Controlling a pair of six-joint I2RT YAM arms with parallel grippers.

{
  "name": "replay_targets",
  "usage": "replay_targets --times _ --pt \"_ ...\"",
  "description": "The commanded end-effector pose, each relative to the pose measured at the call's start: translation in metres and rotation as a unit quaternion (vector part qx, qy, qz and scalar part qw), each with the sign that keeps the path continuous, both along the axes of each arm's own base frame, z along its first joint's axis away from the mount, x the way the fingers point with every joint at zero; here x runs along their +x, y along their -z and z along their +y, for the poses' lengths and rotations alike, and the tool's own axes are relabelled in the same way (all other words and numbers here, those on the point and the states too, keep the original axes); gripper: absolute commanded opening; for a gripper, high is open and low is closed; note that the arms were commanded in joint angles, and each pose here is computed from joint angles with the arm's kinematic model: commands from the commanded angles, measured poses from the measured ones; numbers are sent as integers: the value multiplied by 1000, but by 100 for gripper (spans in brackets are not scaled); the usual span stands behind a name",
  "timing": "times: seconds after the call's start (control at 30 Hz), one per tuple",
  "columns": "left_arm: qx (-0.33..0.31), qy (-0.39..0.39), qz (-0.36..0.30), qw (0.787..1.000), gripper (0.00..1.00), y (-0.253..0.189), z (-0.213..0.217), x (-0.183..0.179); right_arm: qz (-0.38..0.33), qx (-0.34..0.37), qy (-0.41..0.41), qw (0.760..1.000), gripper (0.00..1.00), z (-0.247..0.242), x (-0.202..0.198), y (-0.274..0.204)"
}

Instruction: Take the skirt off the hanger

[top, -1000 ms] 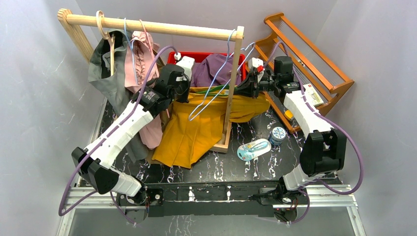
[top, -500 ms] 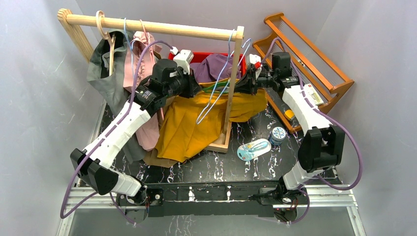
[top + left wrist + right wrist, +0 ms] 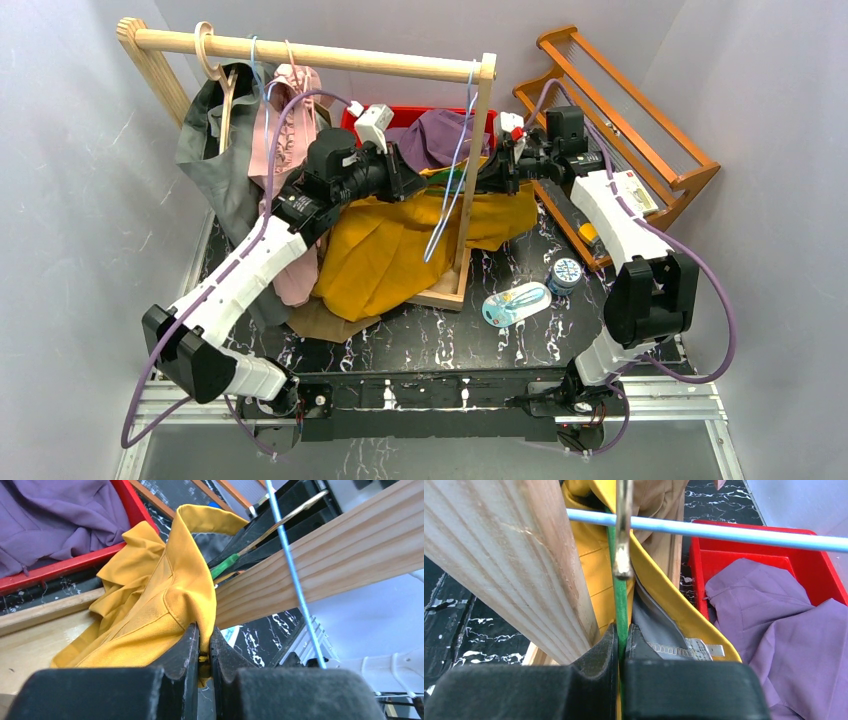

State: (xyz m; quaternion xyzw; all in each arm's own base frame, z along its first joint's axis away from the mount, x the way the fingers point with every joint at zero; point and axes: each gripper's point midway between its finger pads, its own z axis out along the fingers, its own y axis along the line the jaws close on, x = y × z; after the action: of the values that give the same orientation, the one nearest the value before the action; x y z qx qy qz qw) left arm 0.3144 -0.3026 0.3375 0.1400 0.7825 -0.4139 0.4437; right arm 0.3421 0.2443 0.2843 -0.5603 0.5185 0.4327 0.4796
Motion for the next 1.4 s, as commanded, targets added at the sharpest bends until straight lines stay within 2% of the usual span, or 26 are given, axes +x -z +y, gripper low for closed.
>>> replay_targets --times 0.0,0.13,0.17,0.23,0.27,0.33,0.43,0.53,0.77,1.0,1.13,1.37 --pt "-24 38 -26 999 0 -24 -16 -24 -23 8 -30 999 0 21 -10 -8" --pt "98 -33 4 995 0 14 12 -2 -23 6 -31 999 0 20 -13 -7" --pt "111 -37 2 993 7 15 16 -1 -23 5 -31 999 0 19 -14 -6" --pt "116 -38 -12 993 39 8 19 -1 -22 4 -31 999 0 19 -15 -6" --pt "110 -34 -22 993 52 1 18 -2 -21 4 -32 999 0 20 -15 -6" --pt "96 -23 -45 994 67 -13 16 -4 -19 4 -32 999 0 20 -15 -5" --pt "77 -13 -73 994 78 -30 12 -4 -17 5 -34 999 0 20 -14 -5" --pt "58 15 -99 993 79 -41 -1 -3 -14 6 -36 999 0 21 -14 -6" --pt "42 48 -124 990 62 -35 -24 10 -19 13 -39 999 0 21 -16 -14" --pt "19 73 -153 985 58 -34 -41 18 -16 14 -41 999 0 22 -16 -14" --pt "27 61 -152 986 55 -25 -43 28 -15 15 -44 999 0 23 -17 -15" --pt "31 70 -125 989 43 -2 -51 33 -19 17 -44 999 0 24 -17 -20"
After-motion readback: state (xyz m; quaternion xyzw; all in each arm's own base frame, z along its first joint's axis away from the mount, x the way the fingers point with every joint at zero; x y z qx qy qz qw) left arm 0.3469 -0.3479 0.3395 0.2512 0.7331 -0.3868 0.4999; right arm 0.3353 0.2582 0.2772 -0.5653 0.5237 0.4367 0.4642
